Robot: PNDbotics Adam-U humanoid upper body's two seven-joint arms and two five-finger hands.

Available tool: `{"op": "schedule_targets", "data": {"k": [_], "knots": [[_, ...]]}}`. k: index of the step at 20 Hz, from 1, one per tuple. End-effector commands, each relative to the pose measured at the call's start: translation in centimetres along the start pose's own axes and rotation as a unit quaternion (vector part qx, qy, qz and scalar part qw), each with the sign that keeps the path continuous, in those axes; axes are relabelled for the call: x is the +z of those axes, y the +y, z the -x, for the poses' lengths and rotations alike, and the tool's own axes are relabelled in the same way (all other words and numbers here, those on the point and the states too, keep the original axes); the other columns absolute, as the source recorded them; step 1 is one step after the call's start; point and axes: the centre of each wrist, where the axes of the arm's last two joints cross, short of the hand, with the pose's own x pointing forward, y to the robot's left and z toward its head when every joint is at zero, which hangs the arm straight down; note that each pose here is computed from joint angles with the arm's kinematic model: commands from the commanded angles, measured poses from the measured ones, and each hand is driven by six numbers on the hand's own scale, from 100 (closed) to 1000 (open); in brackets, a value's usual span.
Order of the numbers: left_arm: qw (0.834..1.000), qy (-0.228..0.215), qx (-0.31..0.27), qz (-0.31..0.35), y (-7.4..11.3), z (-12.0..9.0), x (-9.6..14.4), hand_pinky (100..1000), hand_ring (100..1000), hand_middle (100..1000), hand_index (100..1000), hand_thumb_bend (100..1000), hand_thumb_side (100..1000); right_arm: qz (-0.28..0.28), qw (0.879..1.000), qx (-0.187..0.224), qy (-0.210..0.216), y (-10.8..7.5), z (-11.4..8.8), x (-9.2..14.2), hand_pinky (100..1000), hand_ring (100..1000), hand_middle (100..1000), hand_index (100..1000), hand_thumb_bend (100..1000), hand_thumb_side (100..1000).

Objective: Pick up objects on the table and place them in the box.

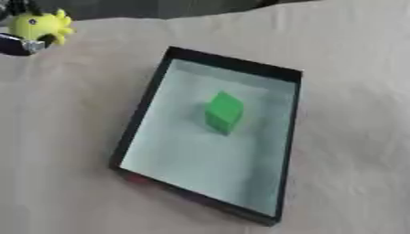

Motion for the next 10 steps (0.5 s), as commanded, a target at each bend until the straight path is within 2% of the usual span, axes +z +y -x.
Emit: {"op": "schedule_targets", "data": {"k": [1, 6, 10], "knots": [[1.0, -0.018, -0.015, -0.013, 2.2, 0.0, -0.4, 477, 469, 516, 547, 341, 100, -0.002, 1.0, 0.013, -0.016, -0.8, -1.2, -0.4, 1000, 956, 983, 876, 100, 623], [0.996, -0.085, -0.013, 0.003, 2.1, -2.3, -1.9, 488, 481, 521, 555, 365, 100, 0.007, 1.0, 0.015, -0.022, -1.4, -1.6, -0.3, 1000, 954, 981, 874, 100, 601], [0.985, -0.169, -0.012, 0.017, 1.4, -6.8, -4.6, 498, 493, 528, 567, 393, 100, 0.021, 0.999, 0.02, -0.034, -2.4, -2.3, -0.5, 1000, 952, 977, 872, 100, 575]]}}
